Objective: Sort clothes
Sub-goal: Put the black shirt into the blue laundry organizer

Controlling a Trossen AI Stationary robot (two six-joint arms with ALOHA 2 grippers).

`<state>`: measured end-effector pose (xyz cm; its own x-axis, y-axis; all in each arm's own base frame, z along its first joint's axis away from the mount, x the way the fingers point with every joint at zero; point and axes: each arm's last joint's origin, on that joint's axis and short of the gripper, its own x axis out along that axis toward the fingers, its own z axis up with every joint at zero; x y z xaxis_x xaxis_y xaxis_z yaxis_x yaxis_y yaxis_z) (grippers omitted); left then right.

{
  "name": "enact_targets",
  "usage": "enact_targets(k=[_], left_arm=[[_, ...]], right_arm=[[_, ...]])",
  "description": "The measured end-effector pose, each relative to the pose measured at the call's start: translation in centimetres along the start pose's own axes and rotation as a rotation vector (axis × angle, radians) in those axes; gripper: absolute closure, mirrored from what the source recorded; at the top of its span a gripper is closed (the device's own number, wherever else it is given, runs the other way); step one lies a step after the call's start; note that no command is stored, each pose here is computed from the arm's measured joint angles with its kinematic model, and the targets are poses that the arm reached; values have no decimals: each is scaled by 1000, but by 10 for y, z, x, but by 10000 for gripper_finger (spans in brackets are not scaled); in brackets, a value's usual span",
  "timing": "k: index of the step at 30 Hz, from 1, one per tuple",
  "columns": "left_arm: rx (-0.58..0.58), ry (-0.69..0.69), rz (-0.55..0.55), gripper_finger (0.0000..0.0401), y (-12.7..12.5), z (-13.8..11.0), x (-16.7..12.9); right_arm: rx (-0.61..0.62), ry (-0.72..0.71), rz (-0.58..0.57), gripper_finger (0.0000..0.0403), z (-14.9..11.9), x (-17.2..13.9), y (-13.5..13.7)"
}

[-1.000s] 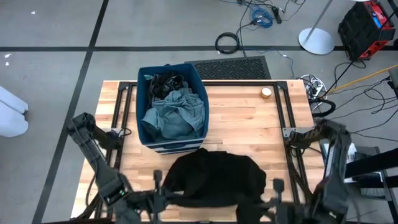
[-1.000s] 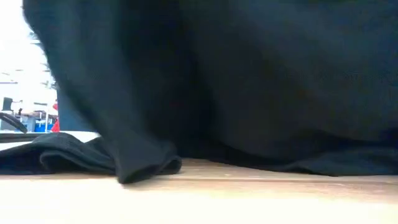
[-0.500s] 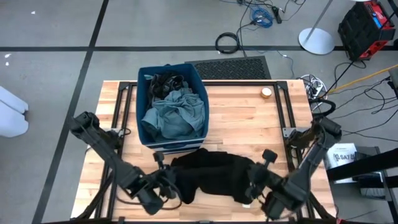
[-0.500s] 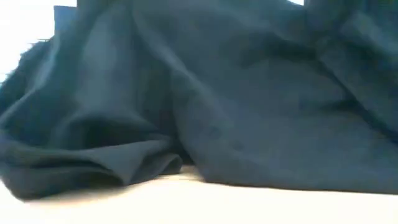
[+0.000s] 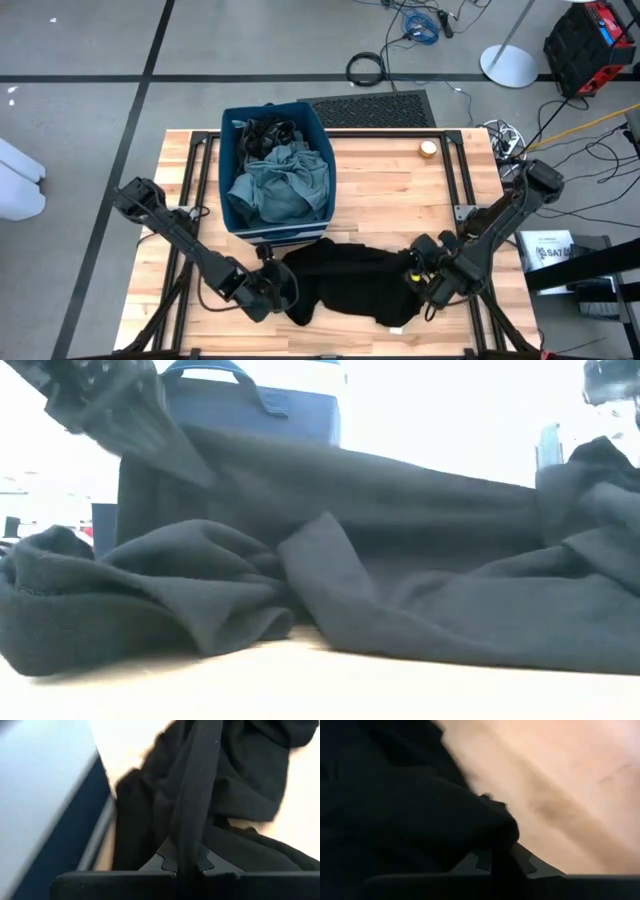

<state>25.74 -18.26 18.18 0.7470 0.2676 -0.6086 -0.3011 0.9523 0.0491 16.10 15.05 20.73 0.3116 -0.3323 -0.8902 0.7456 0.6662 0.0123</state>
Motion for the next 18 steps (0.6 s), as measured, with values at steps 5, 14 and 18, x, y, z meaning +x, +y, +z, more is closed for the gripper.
enact_targets(k=[5, 14, 18], left_arm=[[-40, 25, -63, 393, 1, 1, 6], [66, -49, -149, 371, -7, 10, 4], [130, -42, -228, 322, -11, 11, 3]], right_arm=[[31, 49, 138, 371, -4, 10, -1], [-41, 170, 189, 245, -5, 4, -1], [-53, 176, 166, 188, -9, 10, 3]])
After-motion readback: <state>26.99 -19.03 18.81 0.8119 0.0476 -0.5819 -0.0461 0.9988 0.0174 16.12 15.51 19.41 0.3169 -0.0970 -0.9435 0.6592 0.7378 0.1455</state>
